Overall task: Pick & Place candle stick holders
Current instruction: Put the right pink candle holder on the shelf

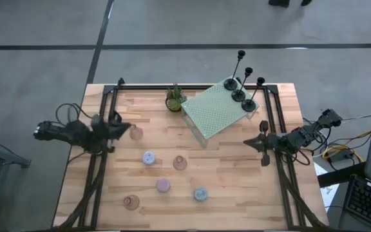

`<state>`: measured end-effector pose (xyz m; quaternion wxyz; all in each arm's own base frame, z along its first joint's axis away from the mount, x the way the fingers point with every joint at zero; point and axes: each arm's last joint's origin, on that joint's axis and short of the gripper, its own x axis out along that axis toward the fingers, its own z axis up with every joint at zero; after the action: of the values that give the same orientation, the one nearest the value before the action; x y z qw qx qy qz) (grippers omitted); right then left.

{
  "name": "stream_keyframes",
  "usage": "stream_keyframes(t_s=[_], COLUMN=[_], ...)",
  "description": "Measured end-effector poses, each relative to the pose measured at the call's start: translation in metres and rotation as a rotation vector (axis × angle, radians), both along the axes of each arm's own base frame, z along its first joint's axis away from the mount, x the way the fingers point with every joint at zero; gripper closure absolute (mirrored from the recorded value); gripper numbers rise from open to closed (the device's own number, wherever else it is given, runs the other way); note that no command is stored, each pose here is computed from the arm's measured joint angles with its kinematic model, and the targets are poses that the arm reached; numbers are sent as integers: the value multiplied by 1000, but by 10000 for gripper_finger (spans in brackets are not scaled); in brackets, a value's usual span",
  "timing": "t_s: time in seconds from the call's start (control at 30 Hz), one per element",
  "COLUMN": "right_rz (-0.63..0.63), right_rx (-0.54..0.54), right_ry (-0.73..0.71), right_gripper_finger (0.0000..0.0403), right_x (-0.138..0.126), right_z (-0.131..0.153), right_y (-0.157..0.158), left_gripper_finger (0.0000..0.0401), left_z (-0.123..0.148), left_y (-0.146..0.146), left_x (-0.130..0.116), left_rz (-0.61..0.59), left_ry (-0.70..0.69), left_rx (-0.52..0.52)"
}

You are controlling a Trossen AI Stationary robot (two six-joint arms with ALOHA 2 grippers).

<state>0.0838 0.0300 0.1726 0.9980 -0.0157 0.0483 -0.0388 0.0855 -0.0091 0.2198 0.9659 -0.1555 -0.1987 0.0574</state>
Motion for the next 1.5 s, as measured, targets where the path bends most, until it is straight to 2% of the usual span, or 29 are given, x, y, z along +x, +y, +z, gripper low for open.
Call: stream_keyframes(t_s=[0.07,0.1,0.2,0.27,0.37,0.53,0.67,0.8,0.9,1.03,1.2,1.3,1.37,1.5], right_rz=[-7,-5,-5,9,86,89,76,75,76,76,75,75,74,76], right_rx=[39,49,77,121,150,124,59,70,65,61,72,67,74,58], right_ry=[-3,-3,-4,-6,2,14,16,15,16,15,14,16,17,24], right_gripper_finger=[394,394,394,394,394,394,394,394,394,394,394,394,394,394], right_x=[0,0,0,0,0,1,1,1,1,1,1,1,1,1], right_z=[0,0,0,0,0,-1,-1,-1,-1,-1,-1,-1,-1,-2], right_y=[0,0,0,1,3,3,3,3,3,3,3,3,3,3], left_gripper_finger=[380,380,380,380,380,370,328,266,219,171,152,153,153,154], left_z=[7,9,12,9,2,-9,-2,13,20,33,40,32,33,18], left_y=[1,2,6,5,2,-5,-10,-17,-22,-26,-30,-31,-34,-40], left_x=[-3,-4,-7,-3,7,32,57,85,105,123,130,127,132,145], left_rz=[-38,-28,96,99,33,13,30,50,72,85,26,18,10,-17], left_ry=[-91,-119,-145,-113,-43,143,263,348,488,605,627,674,654,701], left_rx=[-109,-126,-165,-197,-244,-264,-246,-186,-103,-98,-97,-85,-91,-75])
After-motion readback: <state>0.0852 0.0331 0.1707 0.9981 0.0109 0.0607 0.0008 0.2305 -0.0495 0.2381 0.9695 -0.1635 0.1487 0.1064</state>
